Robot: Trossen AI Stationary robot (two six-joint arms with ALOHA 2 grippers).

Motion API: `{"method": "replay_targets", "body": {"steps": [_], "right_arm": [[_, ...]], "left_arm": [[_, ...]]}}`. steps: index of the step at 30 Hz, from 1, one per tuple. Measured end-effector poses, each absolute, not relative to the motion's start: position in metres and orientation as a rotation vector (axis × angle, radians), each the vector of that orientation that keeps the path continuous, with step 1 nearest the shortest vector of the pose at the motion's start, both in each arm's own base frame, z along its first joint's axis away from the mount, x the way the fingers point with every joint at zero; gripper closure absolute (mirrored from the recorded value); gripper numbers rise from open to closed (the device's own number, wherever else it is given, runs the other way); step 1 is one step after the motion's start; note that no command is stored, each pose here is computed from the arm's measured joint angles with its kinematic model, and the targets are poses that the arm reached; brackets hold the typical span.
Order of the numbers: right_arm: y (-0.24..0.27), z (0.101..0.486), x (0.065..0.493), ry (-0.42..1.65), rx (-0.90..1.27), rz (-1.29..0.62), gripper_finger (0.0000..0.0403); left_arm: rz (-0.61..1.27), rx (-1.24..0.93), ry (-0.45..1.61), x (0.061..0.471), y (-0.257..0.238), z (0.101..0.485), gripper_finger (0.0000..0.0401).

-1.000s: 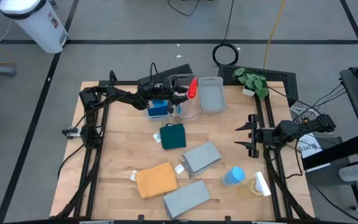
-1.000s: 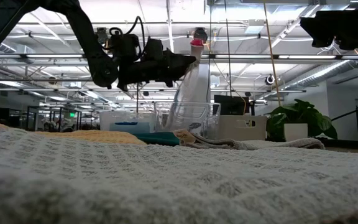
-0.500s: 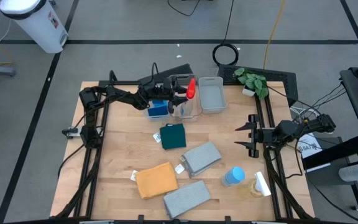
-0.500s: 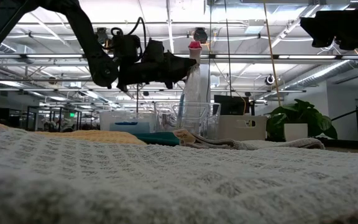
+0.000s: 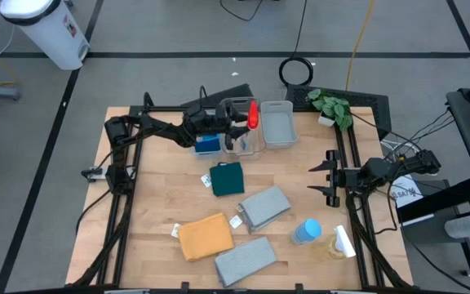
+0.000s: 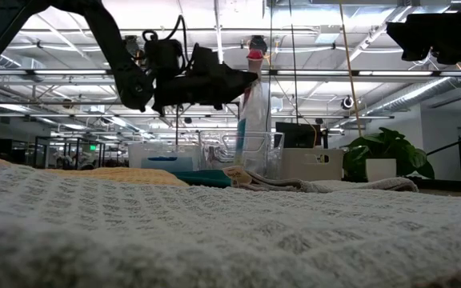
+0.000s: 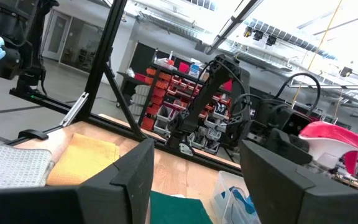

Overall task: Pick & Place Kitchen Items
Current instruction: Put the red disinfectant spray bottle into the transparent bin

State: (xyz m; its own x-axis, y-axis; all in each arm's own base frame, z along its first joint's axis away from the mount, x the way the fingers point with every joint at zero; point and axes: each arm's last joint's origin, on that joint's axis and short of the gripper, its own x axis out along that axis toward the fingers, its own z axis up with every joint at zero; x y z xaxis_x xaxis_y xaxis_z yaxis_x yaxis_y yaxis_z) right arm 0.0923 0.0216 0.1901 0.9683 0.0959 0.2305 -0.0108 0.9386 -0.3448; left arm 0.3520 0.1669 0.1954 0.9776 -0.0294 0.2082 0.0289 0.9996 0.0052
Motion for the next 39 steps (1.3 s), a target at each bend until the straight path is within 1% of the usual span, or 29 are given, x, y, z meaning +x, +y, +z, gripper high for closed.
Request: {"method": "replay_targets", "body": {"steps": [5,10,15,24,33,36,39], "right_arm": [[0.022,0.190,0.092,-0.248,-0.349,0.055,0.0195],[0.022,0.190,0.092,-0.248,-0.349,0.055,0.0195],[0.022,0.190,0.092,-0.248,-0.349,0.055,0.0195],[0.022,0.190,0.092,-0.248,-0.349,0.055,0.0195],[0.022,0.190,0.092,-0.247,-0.348,0.055,0.0195],[0.022,0.190,0.092,-0.248,-0.349,0.055,0.0195],[0.022,0.190,0.092,-0.248,-0.349,0.055,0.0195]], "left_arm": [[-0.057,0.070,-0.216,0.358,0.154,0.196,0.0219],[-0.062,0.064,-0.216,0.358,0.152,0.196,0.0219],[-0.013,0.035,-0.225,0.360,0.155,0.199,0.0219],[0.085,0.007,-0.141,0.362,0.159,0.192,0.0219],[0.088,-0.003,-0.123,0.364,0.156,0.190,0.0219],[0.080,0.012,-0.118,0.366,0.151,0.190,0.0208],[0.077,0.012,-0.109,0.367,0.149,0.188,0.0181]]}}
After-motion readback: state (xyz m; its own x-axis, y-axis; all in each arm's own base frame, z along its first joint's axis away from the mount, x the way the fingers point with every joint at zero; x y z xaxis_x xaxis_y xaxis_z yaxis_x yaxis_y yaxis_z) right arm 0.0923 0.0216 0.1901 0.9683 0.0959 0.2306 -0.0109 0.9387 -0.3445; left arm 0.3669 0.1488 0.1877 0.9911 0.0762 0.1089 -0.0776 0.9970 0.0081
